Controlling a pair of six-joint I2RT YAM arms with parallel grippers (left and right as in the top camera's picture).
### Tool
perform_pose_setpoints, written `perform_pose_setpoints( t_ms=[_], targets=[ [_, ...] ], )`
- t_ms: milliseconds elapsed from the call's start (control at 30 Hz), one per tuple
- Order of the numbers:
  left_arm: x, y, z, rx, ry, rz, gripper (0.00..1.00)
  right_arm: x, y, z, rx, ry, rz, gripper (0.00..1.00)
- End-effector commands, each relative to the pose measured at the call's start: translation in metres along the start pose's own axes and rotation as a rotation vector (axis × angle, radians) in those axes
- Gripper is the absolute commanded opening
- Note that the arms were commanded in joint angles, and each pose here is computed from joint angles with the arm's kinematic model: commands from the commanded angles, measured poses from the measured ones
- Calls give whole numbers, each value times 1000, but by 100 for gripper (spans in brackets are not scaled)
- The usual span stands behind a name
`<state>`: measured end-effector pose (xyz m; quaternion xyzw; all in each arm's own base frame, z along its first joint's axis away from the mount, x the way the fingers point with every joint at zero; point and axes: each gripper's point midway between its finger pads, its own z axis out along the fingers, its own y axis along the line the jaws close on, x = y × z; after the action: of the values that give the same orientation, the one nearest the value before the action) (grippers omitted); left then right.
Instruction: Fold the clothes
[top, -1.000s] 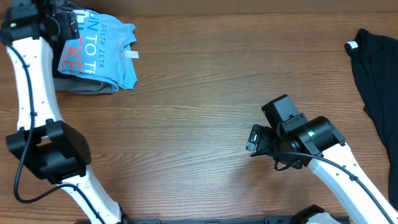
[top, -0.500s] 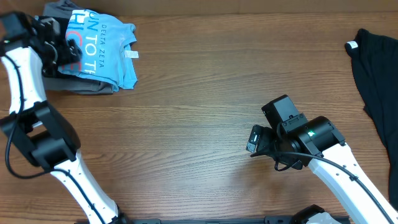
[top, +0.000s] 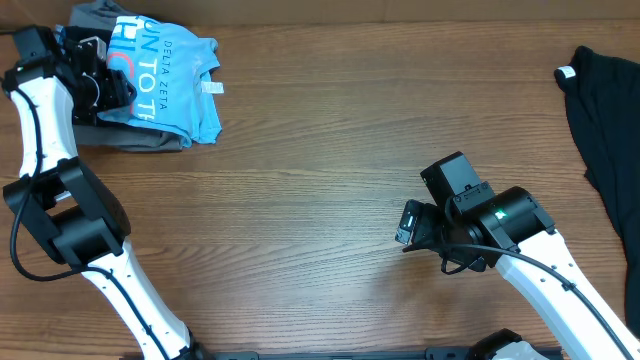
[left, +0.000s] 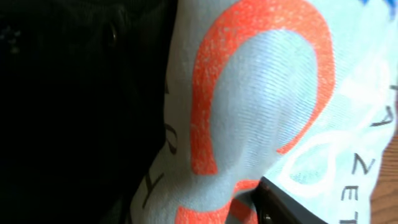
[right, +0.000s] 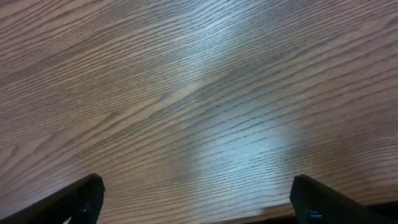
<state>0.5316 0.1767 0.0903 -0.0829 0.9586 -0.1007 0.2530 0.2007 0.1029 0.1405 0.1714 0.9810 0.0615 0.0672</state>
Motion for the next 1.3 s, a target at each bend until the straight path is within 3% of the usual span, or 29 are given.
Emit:
perform_pose_setpoints(
  t_ms=[0,100,300,667,833,1033,1267],
  targets=[
    [-25,-16,-24,24,-60,41,59,-5,4,-8,-30,-29,3,100],
    [-34,-18,-36,20,-81,49,59,-5,5,-8,-32,-31,3,100],
    [-35,-20,-41,20,-78,41,49,-5,5,-8,-33,-31,3,100],
    [-42,-11,-35,-20,-106,78,67,-3,3,-8,-24,-22,3,100],
    [-37,-17,-19,2,-84,83,62,-3,2,-8,-23,-20,4,100],
    [-31,-28,-1,21,-53,94,43,0,4,-8,-35,-6,4,100],
    [-30,-34,6,6,-41,111,54,0,4,-8,-33,-4,3,100]
  ],
)
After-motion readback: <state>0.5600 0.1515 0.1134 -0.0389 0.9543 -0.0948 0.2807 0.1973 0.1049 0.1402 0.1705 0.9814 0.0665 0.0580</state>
